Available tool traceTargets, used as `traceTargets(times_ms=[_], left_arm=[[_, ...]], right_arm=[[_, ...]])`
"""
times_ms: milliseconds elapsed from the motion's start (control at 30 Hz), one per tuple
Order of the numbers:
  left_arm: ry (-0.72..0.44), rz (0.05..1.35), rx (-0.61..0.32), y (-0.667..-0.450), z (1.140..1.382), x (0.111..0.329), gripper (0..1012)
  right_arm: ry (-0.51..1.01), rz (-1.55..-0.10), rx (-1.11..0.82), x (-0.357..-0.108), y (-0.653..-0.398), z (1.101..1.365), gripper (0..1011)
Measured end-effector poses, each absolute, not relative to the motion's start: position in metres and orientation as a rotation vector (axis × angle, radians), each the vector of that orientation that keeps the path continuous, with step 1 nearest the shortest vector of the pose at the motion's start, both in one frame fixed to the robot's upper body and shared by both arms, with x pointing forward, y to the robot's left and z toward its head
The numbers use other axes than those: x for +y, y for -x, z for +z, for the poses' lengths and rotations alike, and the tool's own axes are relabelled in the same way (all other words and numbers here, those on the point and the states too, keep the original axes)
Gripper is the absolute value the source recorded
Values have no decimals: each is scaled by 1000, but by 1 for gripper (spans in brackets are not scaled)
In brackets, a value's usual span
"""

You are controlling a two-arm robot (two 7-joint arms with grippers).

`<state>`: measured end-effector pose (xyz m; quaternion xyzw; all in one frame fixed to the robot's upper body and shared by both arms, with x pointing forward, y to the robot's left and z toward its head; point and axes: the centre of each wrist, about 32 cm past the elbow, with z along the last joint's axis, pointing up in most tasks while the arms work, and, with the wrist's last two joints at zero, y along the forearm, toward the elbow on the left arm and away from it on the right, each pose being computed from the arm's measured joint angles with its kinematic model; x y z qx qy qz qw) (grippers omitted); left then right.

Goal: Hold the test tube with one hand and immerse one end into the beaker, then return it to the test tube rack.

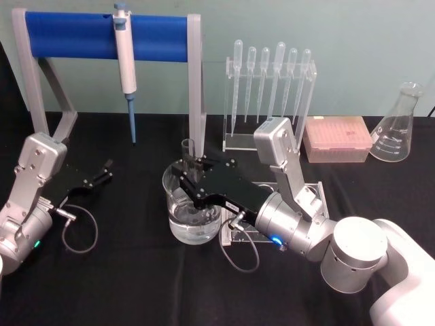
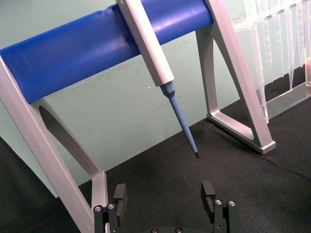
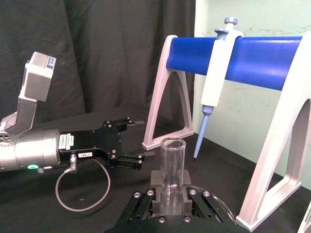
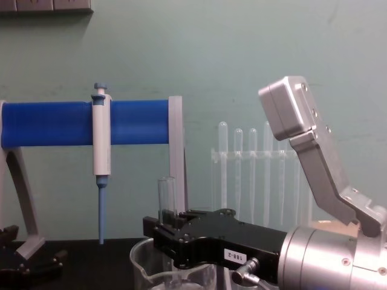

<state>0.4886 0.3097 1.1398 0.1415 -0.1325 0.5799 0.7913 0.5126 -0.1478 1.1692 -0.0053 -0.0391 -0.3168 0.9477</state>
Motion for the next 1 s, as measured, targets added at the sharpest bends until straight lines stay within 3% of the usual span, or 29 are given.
traceTargets(times_ms=[1000], left_arm=[[-304, 1248, -285, -489, 1140, 310, 1000]], right_arm=[[11, -645, -80, -148, -513, 1169, 228]])
